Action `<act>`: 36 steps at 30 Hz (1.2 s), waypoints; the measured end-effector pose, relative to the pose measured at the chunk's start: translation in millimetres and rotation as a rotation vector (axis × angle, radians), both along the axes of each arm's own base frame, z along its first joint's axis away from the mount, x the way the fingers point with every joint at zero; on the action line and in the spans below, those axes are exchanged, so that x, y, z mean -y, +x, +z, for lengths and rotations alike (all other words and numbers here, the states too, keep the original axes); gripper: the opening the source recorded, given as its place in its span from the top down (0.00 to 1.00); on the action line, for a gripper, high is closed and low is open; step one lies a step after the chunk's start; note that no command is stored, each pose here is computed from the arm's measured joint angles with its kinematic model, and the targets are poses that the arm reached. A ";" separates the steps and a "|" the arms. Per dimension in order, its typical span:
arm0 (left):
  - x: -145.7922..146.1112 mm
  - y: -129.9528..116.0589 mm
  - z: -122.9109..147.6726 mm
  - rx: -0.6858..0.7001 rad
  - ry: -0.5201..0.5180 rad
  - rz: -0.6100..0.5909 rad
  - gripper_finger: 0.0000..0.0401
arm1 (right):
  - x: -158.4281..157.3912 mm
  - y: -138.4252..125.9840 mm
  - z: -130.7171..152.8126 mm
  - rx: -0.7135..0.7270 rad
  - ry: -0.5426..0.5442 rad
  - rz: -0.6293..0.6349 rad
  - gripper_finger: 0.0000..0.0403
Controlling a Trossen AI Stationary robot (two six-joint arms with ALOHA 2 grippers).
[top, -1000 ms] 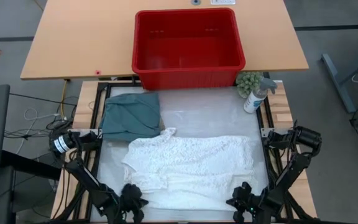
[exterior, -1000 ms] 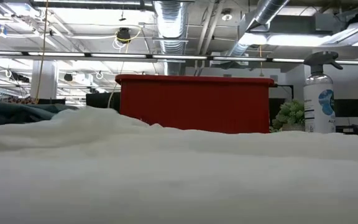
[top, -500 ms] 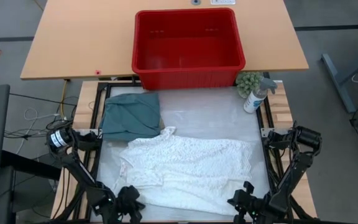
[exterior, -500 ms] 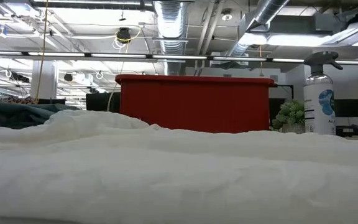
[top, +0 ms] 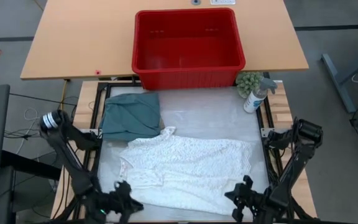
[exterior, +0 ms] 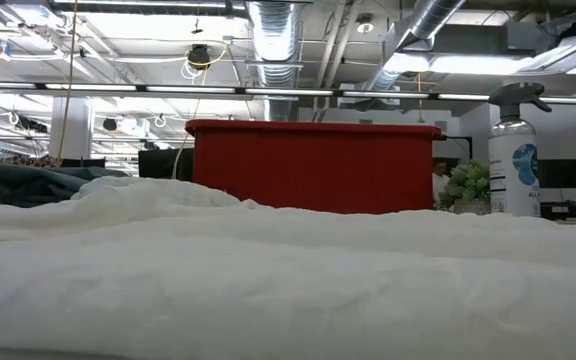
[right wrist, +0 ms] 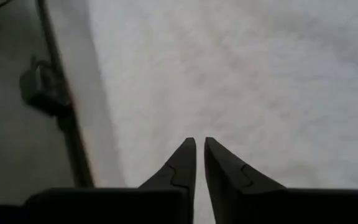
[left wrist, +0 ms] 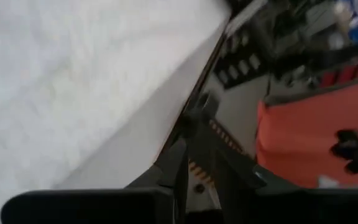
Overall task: Fold Laundry from Bin
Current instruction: Fold the white shirt in the red bin
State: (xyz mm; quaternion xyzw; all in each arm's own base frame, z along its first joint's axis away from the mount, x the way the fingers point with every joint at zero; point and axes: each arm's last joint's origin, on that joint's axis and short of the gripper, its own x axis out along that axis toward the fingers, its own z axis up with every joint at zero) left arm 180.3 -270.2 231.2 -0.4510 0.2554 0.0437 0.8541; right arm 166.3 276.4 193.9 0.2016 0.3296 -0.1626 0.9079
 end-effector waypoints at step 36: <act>-260.4 20.3 -1.5 -0.423 0.440 -0.065 0.48 | 244.5 58.0 91.2 -0.585 -0.305 0.340 0.38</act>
